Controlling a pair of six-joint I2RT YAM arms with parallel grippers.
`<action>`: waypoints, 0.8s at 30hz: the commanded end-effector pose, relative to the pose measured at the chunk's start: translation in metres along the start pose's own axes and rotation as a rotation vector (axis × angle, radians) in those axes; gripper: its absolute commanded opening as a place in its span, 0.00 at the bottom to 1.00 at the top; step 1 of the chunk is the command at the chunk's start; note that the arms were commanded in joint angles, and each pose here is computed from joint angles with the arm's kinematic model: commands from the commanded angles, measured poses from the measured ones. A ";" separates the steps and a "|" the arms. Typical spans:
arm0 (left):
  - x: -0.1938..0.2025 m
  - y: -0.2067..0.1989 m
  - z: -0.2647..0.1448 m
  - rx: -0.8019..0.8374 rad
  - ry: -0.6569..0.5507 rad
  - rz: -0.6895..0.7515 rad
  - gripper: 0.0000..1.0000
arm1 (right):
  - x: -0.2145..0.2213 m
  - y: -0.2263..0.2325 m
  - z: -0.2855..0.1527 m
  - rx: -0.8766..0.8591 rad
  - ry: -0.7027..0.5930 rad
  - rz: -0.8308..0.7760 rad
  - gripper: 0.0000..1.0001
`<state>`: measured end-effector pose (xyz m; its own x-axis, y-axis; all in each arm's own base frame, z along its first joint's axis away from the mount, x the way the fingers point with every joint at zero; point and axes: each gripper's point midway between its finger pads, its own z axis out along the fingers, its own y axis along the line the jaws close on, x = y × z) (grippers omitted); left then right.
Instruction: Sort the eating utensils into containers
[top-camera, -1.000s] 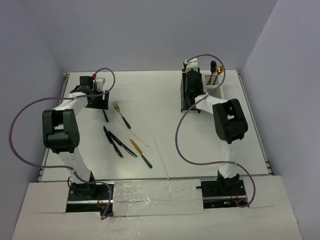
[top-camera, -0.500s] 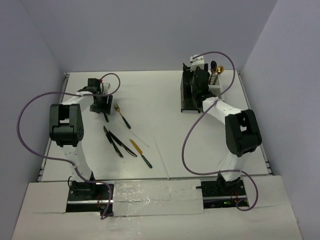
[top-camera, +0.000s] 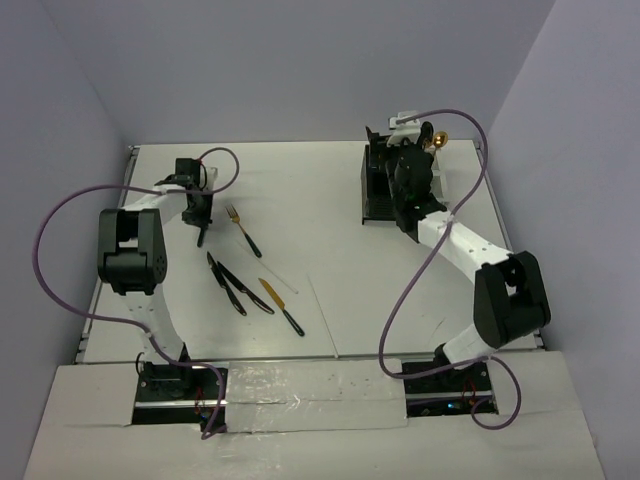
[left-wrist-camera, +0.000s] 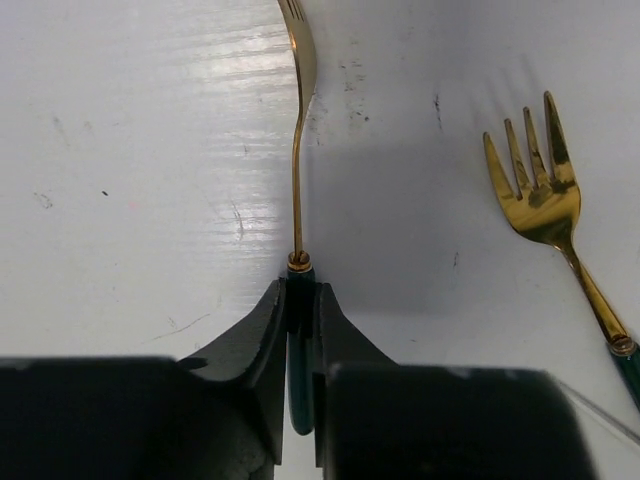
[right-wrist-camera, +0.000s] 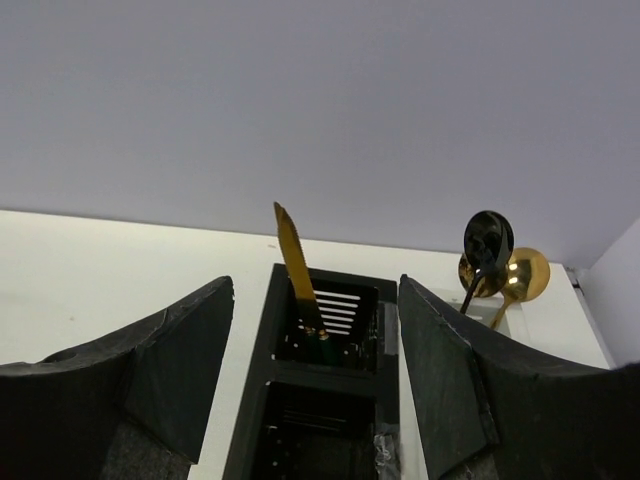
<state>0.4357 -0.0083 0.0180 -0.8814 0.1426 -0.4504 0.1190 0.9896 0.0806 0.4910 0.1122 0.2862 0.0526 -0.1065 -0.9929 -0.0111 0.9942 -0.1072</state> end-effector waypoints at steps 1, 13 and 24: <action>-0.015 0.009 0.000 -0.048 -0.046 -0.031 0.11 | -0.051 0.005 -0.019 -0.033 -0.133 0.061 0.74; -0.054 0.014 -0.067 -0.045 -0.311 -0.051 0.00 | -0.124 0.048 -0.075 -0.323 -0.191 0.267 0.73; -0.074 -0.024 -0.286 0.195 -0.777 0.089 0.00 | -0.153 0.145 -0.178 -0.809 -0.063 0.394 0.79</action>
<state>0.3971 -0.0196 0.2531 -0.4396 0.0942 -0.8933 0.1524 0.9879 0.0292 0.3385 0.2568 0.3860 0.0023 0.1867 -0.9824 -0.6508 0.7462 0.1403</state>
